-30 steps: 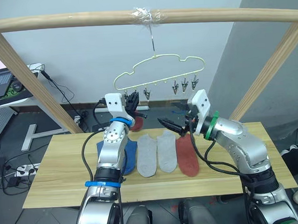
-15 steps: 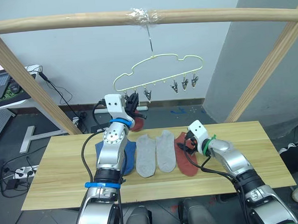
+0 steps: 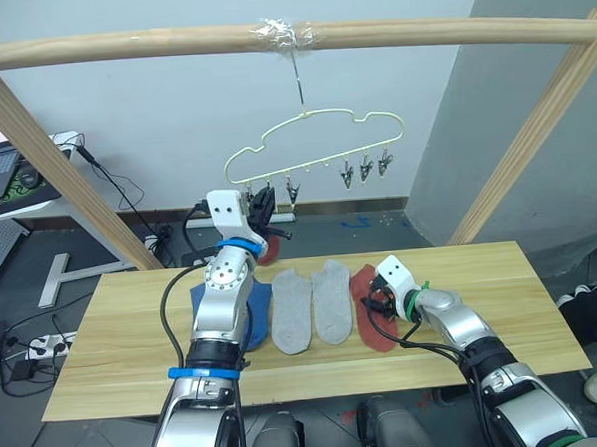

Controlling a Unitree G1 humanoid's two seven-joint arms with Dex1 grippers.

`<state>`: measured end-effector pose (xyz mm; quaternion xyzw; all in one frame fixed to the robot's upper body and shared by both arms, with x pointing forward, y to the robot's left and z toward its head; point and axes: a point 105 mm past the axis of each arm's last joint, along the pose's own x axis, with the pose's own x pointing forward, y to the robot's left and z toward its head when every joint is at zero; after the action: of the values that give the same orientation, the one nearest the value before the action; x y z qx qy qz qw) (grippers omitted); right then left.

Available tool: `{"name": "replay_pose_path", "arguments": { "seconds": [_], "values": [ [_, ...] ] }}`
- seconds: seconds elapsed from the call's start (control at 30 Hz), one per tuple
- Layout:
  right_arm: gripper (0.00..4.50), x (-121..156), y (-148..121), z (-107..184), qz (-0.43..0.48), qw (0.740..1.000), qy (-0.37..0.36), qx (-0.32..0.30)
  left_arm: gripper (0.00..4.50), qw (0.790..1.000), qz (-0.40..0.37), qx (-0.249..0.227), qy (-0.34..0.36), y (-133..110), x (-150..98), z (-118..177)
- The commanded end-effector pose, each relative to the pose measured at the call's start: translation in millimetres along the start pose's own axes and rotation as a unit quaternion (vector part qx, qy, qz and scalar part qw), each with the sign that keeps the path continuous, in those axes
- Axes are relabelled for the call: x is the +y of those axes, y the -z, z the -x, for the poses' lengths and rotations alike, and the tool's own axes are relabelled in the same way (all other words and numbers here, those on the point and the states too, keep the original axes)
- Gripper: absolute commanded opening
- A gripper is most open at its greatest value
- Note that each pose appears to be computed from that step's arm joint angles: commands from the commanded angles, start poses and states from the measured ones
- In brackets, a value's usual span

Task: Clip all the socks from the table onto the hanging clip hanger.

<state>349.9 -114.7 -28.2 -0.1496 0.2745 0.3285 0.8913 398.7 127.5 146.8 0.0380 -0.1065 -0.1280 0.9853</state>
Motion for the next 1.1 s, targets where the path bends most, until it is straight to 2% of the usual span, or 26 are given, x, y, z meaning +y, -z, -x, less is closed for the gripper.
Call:
{"name": "replay_pose_path", "arguments": {
  "seconds": [0.03,0.2,0.27,0.37,0.47,0.57,0.63,0.7,0.77,0.83,0.97,1.1],
  "values": [
    [1.73,7,21,2,0.015,0.999,-0.022,0.035,0.00,1.000,-0.007,-0.010,-0.004,-7,2,1],
    [0.03,6,22,5,0.029,0.999,-0.023,0.033,0.00,1.000,-0.006,-0.010,-0.003,-7,2,0],
    [0.03,3,15,10,0.054,0.998,-0.020,0.015,0.00,1.000,-0.002,-0.009,-0.001,-7,1,1],
    [0.03,0,-7,21,0.131,0.991,-0.020,-0.034,0.00,0.999,0.043,0.000,0.005,-5,2,1],
    [0.03,0,-30,33,0.226,0.971,-0.015,-0.077,0.00,0.993,0.118,0.017,0.010,-2,5,2],
    [0.03,3,-47,39,0.275,0.955,-0.010,-0.110,0.00,0.986,0.161,0.036,0.016,2,5,4],
    [0.03,17,-74,47,0.326,0.930,-0.015,-0.168,0.00,0.957,0.281,0.066,0.006,10,9,8],
    [0.03,36,-97,53,0.356,0.907,-0.028,-0.224,0.00,0.937,0.339,0.081,0.011,13,11,12],
    [0.03,49,-113,55,0.379,0.889,-0.031,-0.255,0.00,0.933,0.349,0.087,0.027,10,9,14],
    [0.03,54,-123,55,0.384,0.882,-0.027,-0.271,0.00,0.930,0.355,0.090,0.041,7,6,16],
    [0.03,58,-130,53,0.385,0.880,-0.024,-0.277,0.00,0.929,0.355,0.092,0.052,5,3,17],
    [0.03,62,-146,48,0.368,0.880,-0.016,-0.300,0.00,0.927,0.353,0.101,0.075,7,-11,21]
  ]
}}
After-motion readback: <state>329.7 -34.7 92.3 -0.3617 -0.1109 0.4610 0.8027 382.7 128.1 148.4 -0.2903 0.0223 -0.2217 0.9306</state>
